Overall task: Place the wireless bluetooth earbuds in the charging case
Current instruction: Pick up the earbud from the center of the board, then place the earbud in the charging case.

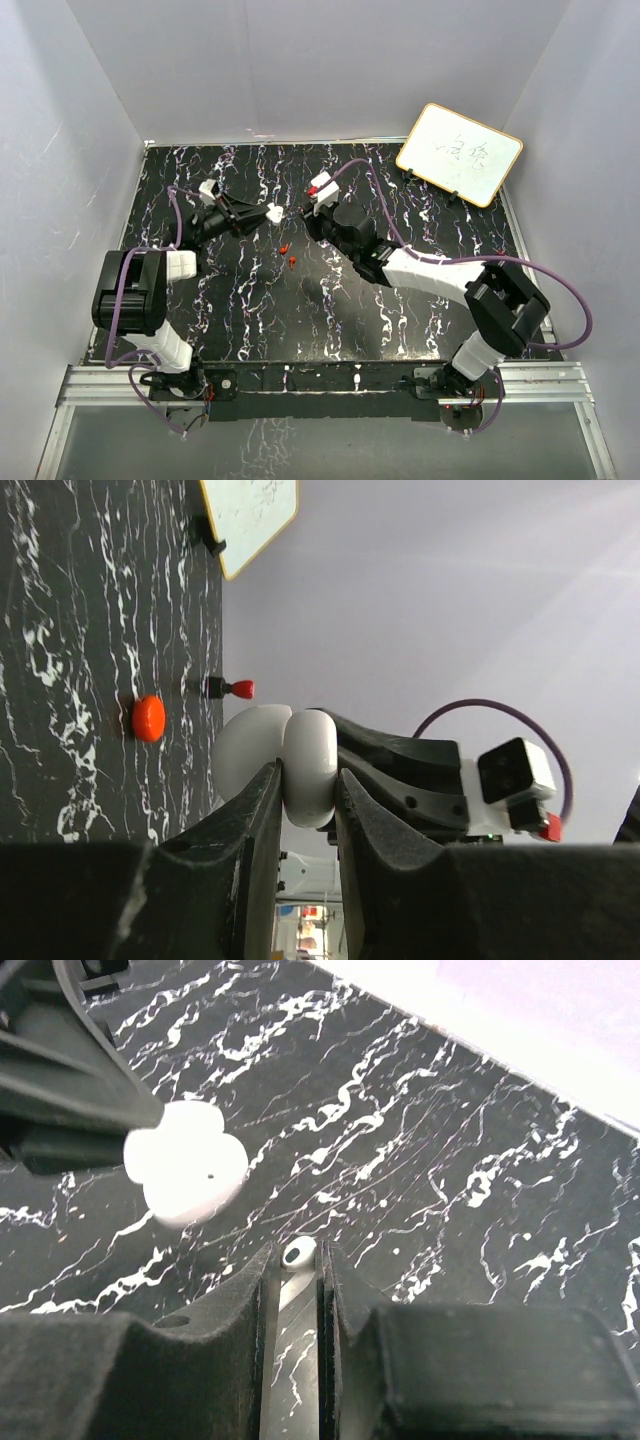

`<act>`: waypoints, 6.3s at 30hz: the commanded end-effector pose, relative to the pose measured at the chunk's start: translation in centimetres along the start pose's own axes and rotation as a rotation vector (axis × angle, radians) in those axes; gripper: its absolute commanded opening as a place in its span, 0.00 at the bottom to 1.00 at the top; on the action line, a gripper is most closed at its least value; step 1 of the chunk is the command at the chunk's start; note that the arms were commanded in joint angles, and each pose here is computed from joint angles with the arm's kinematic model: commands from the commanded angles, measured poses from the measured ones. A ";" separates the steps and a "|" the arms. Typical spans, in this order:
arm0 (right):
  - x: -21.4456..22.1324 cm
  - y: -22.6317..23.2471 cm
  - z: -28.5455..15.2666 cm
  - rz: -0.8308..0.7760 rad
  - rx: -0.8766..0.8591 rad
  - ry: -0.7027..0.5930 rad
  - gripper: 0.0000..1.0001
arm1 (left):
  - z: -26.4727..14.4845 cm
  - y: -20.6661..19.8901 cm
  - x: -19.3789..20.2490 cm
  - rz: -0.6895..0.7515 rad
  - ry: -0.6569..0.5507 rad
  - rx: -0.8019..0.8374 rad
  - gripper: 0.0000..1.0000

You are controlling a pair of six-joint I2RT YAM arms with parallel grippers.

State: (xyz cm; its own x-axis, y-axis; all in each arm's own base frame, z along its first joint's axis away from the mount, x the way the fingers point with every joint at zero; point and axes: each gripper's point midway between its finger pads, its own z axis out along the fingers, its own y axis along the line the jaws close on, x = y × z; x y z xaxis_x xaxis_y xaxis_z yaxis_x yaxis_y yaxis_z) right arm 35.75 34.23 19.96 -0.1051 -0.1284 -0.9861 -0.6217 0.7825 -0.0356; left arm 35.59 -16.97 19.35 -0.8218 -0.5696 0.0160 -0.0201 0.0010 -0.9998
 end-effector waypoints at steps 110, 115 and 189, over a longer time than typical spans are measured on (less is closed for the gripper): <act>-4.4 0.6 -1.9 -0.466 0.022 -0.693 0.00 | 5.9 0.9 4.1 -0.217 0.067 -0.056 0.00; -4.3 0.7 -1.8 -0.463 0.017 -0.693 0.00 | 6.0 0.9 4.2 -0.216 0.069 -0.053 0.00; -5.5 0.2 -3.3 -0.412 0.039 -0.731 0.21 | 6.2 0.7 4.0 -0.217 0.068 -0.031 0.00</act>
State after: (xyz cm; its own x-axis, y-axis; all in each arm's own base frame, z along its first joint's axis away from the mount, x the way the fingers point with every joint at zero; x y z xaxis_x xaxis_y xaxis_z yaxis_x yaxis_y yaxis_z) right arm 34.97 34.55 19.39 0.5383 -0.1414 -0.8308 -0.5415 0.6974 -0.4695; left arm 35.63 -24.07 16.77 -0.8168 -0.5160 0.2581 -0.2649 -0.0621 -0.9623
